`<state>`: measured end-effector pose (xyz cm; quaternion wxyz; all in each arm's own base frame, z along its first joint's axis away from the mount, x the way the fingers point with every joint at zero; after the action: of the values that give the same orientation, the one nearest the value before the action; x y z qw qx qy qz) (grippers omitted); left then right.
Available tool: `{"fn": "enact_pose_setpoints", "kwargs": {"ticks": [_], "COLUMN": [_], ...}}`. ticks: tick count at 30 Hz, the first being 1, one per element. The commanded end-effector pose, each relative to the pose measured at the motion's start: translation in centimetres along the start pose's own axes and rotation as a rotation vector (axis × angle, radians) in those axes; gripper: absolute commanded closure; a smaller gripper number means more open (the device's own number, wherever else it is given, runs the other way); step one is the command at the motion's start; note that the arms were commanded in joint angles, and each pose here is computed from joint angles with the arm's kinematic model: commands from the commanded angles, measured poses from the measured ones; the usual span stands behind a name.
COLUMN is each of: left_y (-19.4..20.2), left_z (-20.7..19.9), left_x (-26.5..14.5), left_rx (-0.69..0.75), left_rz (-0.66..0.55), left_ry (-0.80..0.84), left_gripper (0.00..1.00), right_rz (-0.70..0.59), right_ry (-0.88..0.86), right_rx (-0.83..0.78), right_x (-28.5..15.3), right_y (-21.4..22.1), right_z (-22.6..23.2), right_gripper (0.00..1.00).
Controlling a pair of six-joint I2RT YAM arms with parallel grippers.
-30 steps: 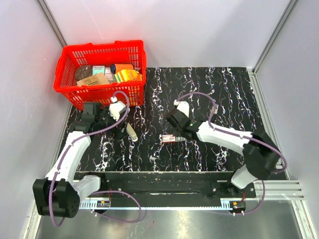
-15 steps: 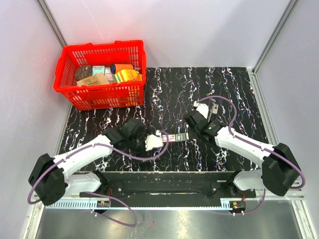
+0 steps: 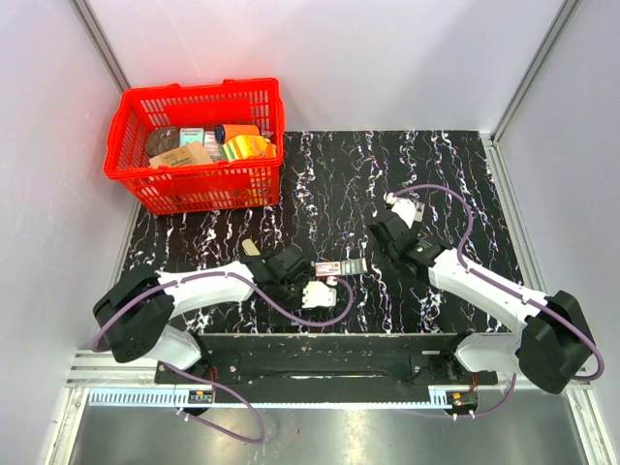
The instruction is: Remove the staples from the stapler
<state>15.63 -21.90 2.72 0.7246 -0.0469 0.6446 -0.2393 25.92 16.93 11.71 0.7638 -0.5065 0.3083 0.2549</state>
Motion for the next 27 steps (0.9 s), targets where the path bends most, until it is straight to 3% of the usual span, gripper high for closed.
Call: {"fn": "enact_pose_setpoints", "kwargs": {"ticks": [1,5,12,27], "left_y": [-2.0,-2.4,-2.1,-1.7], "left_z": [3.1,3.4,2.7,1.9], "left_x": [0.1,0.3,1.1,0.7], "left_rx": [0.037,0.029,0.009,-0.048], "left_rz": [-0.039,-0.055,-0.024,-0.021], "left_ry": [-0.105,-0.111,-0.048,-0.047], "left_gripper": [0.01,0.03,0.35,0.66], "right_rz": [-0.010,-0.001,0.002,-0.003], "right_ry": [-0.033,-0.038,-0.053,-0.066], "right_rx": [0.017,0.015,0.020,0.024], "right_x": [-0.6,-0.6,-0.6,-0.9], "right_y": [-0.9,-0.9,-0.9,-1.2], "right_z": [0.4,0.3,0.3,0.5], "right_gripper": [0.73,0.74,0.76,0.78]}}
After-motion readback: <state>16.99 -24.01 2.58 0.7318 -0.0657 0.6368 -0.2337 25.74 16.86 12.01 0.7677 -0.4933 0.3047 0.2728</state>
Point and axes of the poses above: each gripper's point midway between its finger pads, its own x axis out along the fingers, its own z axis along the line the jaws close on, y = z × x, the point moved 1 cm from there along -x, back along the fingers, and after that the axes turned 12 degrees about x, right-handed, at the moved point
